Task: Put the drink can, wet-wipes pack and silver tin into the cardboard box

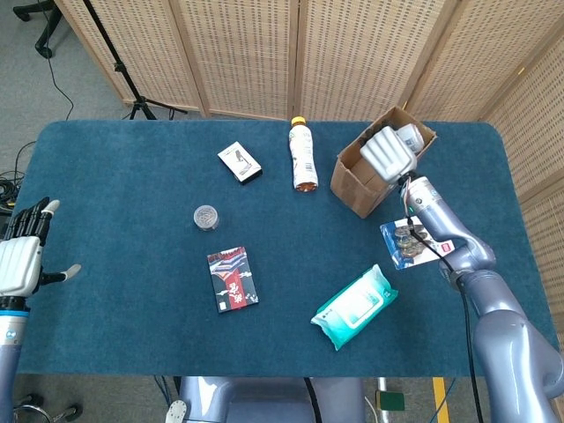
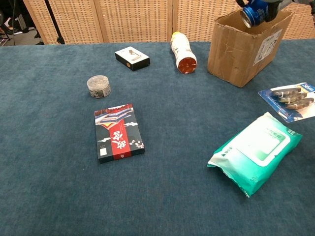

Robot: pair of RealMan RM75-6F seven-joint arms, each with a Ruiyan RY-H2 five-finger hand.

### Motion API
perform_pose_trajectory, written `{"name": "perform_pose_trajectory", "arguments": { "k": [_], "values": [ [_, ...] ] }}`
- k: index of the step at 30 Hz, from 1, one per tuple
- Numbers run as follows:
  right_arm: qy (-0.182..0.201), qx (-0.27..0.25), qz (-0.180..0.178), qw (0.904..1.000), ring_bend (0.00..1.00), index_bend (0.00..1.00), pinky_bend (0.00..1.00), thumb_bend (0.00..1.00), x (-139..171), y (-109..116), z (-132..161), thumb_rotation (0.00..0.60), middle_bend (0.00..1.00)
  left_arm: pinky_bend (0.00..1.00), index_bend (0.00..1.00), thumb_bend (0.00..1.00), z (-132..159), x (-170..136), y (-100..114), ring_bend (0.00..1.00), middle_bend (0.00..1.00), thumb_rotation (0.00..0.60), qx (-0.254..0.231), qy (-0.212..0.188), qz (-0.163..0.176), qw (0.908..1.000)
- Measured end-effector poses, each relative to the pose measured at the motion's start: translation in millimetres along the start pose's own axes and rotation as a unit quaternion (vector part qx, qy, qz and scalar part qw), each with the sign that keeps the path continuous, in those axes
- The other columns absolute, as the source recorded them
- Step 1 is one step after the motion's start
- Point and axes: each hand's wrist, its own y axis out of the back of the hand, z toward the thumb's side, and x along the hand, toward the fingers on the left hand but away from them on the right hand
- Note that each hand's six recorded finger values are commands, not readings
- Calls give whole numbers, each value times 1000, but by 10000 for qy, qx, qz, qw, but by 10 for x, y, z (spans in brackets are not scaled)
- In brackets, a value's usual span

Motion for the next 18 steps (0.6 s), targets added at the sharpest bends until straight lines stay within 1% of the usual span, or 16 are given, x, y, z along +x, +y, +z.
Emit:
{"name": "perform_pose_trajectory", "arguments": {
  "k": [1, 4, 12, 15, 18],
  "values": [
    [-61, 0, 27, 10000, 168, 158, 284, 29, -8, -6, -11, 600, 81, 0, 0, 0, 0, 2, -2, 0, 0, 600, 0, 2, -3, 10000],
    [-256, -28, 69, 9996, 116, 117, 248, 28, -30, -2, -51, 600, 30, 0, 0, 0, 0, 1, -9, 0, 0, 600, 3, 0, -15, 10000],
    [-326, -54, -83, 9994, 103, 106, 240, 23, -23, 99, -58, 600, 18, 0, 0, 0, 15, -5, -5, 0, 0, 600, -17, -28, -17, 10000],
    [-333, -143, -259, 9990, 101, 105, 240, 21, 11, 183, -65, 600, 18, 0, 0, 0, 15, -14, 6, 0, 0, 600, -43, -38, -13, 10000],
    [-289, -339, -489, 9978, 88, 105, 222, 7, 71, 299, -56, 600, 18, 0, 0, 0, 14, -19, 15, 0, 0, 600, -66, -49, -13, 10000]
  ]
}}
